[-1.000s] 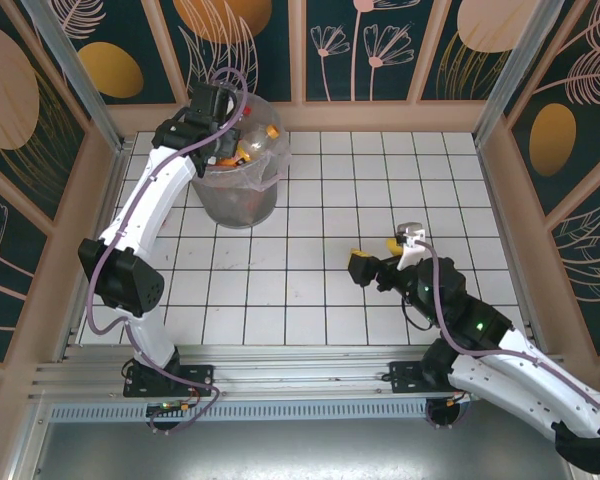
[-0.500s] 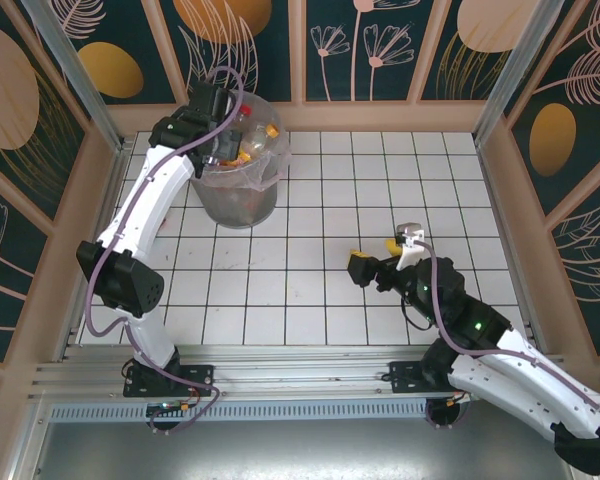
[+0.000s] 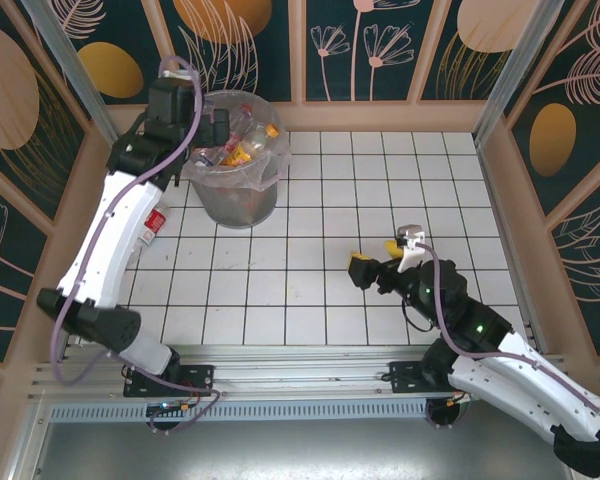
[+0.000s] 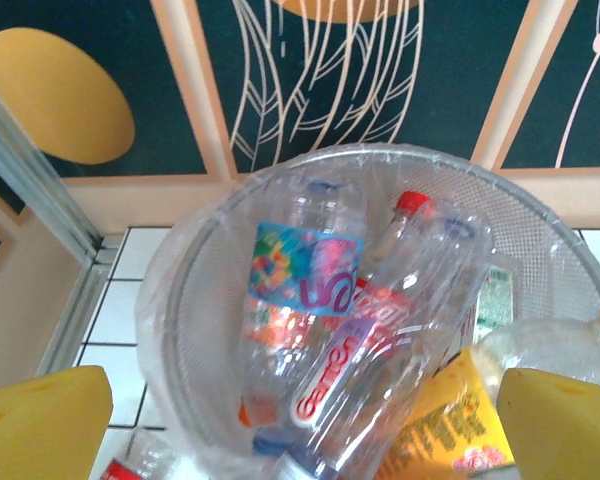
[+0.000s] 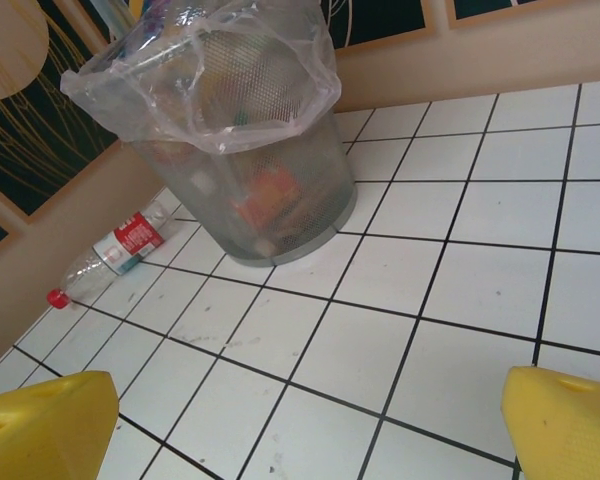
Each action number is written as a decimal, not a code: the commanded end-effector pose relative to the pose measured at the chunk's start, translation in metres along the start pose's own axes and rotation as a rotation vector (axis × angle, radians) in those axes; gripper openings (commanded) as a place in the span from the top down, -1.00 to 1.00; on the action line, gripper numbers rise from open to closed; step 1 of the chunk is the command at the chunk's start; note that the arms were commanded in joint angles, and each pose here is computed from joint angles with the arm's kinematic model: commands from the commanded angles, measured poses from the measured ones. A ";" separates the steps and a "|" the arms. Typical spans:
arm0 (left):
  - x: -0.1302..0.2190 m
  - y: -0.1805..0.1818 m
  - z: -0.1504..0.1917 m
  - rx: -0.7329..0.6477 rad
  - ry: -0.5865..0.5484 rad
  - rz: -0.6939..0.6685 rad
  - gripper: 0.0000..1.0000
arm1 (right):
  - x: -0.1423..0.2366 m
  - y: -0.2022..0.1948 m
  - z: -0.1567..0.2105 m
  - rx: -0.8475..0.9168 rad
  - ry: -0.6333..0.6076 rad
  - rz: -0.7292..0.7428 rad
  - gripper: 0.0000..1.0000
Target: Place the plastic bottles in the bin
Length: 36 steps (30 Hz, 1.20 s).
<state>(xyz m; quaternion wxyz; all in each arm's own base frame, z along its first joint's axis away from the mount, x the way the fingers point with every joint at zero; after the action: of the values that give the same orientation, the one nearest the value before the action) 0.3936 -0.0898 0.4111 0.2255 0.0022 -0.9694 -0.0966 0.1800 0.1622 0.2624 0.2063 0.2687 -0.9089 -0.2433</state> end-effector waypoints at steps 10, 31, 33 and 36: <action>-0.009 0.062 0.073 0.198 0.090 -0.173 -0.97 | -0.002 0.010 0.003 0.001 0.007 -0.076 -0.98; -0.083 0.122 0.201 0.391 0.340 -0.218 -0.93 | 0.001 0.010 0.008 -0.004 0.026 -0.091 -0.98; -0.092 0.120 0.205 0.370 0.360 -0.203 -0.93 | 0.001 0.010 0.008 -0.003 0.028 -0.091 -0.98; -0.100 0.124 0.213 0.331 0.393 -0.224 -0.94 | 0.001 0.008 0.009 -0.004 0.029 -0.084 -0.98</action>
<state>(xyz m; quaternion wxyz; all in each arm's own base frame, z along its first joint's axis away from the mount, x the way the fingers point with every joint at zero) 0.3869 0.0737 0.2031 0.3990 0.1728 -0.8987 0.0581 0.1714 0.1721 0.2607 0.2155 0.3087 -0.8929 -0.2470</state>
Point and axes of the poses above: each hand's point on the last joint's axis, 136 mm out from that joint toward the fingers, its own x axis back along the fingers, its own y axis along the line the jaws close on, z = x × y, the point moved 2 cm from there along x, back along the fingers, and after that the axes turned 12 degrees about -x, right-handed, at the moved point
